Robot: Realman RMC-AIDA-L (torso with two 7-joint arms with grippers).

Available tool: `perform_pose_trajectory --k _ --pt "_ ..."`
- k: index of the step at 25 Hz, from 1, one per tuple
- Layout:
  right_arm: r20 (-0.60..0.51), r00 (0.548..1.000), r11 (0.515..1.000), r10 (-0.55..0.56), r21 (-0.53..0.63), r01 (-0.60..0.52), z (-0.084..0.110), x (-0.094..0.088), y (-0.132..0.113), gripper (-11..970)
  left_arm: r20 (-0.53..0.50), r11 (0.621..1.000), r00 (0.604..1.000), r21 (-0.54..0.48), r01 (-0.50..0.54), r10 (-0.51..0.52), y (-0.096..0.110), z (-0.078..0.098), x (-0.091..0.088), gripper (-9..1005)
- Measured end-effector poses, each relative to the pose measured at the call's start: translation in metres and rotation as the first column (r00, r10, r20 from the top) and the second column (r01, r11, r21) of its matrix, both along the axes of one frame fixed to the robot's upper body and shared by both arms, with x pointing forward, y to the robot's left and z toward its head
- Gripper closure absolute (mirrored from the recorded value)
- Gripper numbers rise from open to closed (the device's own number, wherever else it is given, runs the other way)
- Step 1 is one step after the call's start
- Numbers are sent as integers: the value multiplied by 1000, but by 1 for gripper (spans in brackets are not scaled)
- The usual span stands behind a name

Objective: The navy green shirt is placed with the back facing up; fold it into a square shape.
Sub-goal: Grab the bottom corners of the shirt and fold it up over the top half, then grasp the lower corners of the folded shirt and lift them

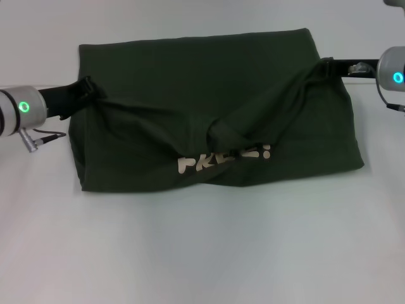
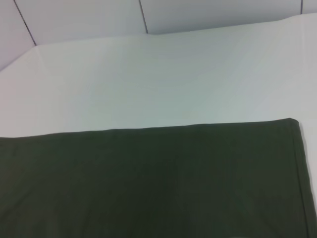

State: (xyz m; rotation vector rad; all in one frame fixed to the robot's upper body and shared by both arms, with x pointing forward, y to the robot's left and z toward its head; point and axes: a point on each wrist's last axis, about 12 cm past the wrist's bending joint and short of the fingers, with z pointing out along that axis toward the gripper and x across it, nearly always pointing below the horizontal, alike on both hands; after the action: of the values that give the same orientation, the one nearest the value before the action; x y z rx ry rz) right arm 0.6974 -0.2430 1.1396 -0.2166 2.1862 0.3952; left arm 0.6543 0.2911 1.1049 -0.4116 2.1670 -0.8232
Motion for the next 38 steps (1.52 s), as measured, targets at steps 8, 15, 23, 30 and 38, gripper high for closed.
perform_pose_trajectory --k 8,15,23,30,38 --pt "24 1000 999 -6 -38 7 -1 3 7 908 2 999 1000 33 5 -5 -9 -3 2 993" --pt "40 999 997 11 -72 -8 2 6 13 904 2 999 1000 33 17 -17 -12 -2 2 994" --pt "18 999 986 30 -166 -27 0 6 8 899 0 998 999 51 47 -47 -9 2 4 923" --pt "39 999 991 0 -137 5 18 5 -8 622 35 998 998 -30 57 -56 1 10 -7 794" --pt "-20 1000 996 15 88 -13 14 -36 -40 340 130 963 974 -174 205 -184 26 9 -56 329"
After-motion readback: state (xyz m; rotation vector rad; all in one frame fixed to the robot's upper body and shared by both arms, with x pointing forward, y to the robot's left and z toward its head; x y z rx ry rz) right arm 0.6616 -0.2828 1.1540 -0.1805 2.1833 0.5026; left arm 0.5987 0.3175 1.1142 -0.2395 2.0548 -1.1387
